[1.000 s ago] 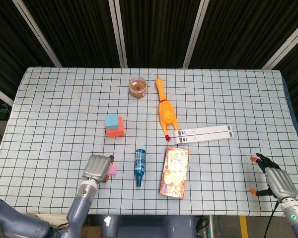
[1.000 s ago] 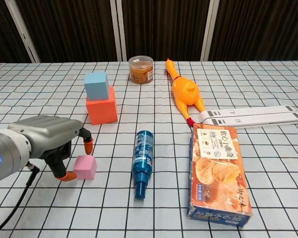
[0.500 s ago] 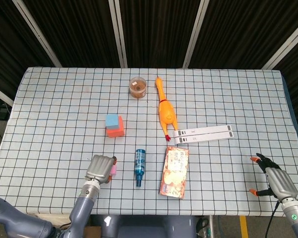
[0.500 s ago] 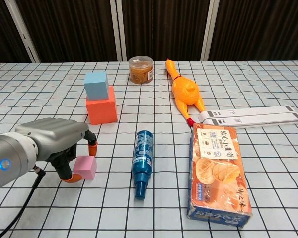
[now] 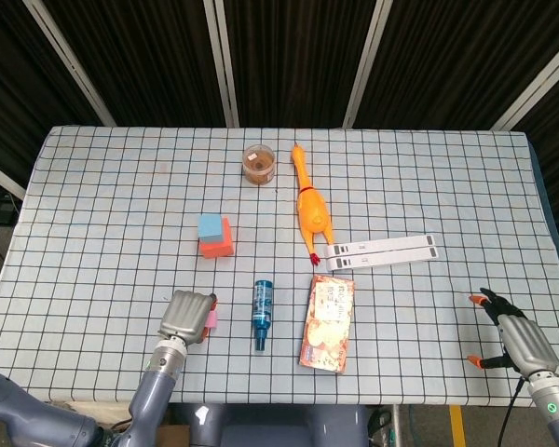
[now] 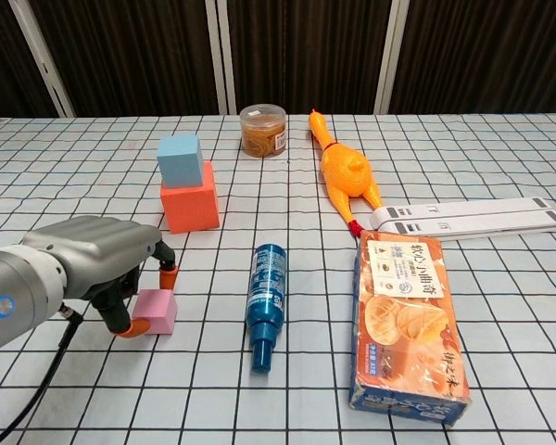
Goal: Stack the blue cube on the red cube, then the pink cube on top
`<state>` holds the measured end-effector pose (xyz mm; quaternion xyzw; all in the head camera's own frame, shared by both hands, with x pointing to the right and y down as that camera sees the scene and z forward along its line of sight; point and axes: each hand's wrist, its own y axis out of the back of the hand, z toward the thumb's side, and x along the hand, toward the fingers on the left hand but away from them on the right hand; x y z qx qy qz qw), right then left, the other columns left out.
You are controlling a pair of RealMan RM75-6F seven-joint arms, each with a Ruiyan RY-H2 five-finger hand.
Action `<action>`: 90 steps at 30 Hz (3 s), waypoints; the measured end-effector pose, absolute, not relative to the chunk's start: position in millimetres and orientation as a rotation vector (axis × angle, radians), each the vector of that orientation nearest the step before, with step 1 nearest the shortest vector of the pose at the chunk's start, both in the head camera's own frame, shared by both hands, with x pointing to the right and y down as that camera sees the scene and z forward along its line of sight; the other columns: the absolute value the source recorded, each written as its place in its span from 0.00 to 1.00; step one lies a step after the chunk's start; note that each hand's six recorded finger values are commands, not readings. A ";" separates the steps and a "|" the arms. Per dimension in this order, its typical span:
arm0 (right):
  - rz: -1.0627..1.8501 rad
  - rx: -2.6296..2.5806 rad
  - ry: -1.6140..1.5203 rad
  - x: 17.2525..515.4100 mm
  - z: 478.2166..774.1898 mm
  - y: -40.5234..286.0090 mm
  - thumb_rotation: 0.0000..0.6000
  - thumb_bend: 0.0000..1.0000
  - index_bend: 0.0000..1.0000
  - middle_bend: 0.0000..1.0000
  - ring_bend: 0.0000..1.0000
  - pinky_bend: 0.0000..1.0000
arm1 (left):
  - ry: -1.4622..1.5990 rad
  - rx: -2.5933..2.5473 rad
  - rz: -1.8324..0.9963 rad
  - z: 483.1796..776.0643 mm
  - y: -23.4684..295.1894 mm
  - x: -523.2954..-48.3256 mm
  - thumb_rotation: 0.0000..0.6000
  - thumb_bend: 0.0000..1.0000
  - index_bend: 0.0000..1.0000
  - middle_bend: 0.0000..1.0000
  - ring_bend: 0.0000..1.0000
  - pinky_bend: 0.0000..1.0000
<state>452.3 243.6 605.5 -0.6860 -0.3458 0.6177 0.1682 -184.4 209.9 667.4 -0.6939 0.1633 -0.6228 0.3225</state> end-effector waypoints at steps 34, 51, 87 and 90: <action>1.761 -1.961 -0.957 447.1 608.1 245.6 1.00 0.04 0.16 0.04 0.07 0.13 | 0.954 -1.644 -1.604 518.4 90.0 -183.4 1.00 0.44 0.44 1.00 0.85 0.87; 1.771 -1.956 -0.978 452.7 607.5 245.0 1.00 0.04 0.17 0.04 0.07 0.13 | 1.050 -1.611 -1.654 519.2 30.1 -196.1 1.00 0.44 0.44 0.99 0.85 0.86; 1.804 -1.950 -0.965 454.6 613.4 245.9 1.00 0.04 0.17 0.04 0.07 0.13 | 0.756 -1.645 -1.677 601.3 17.5 -202.4 1.00 0.44 0.43 0.99 0.85 0.84; 1.804 -1.952 -0.967 455.1 613.4 245.9 1.00 0.04 0.17 0.04 0.07 0.13 | 0.743 -1.642 -1.672 606.8 18.6 -198.5 1.00 0.44 0.43 0.99 0.85 0.84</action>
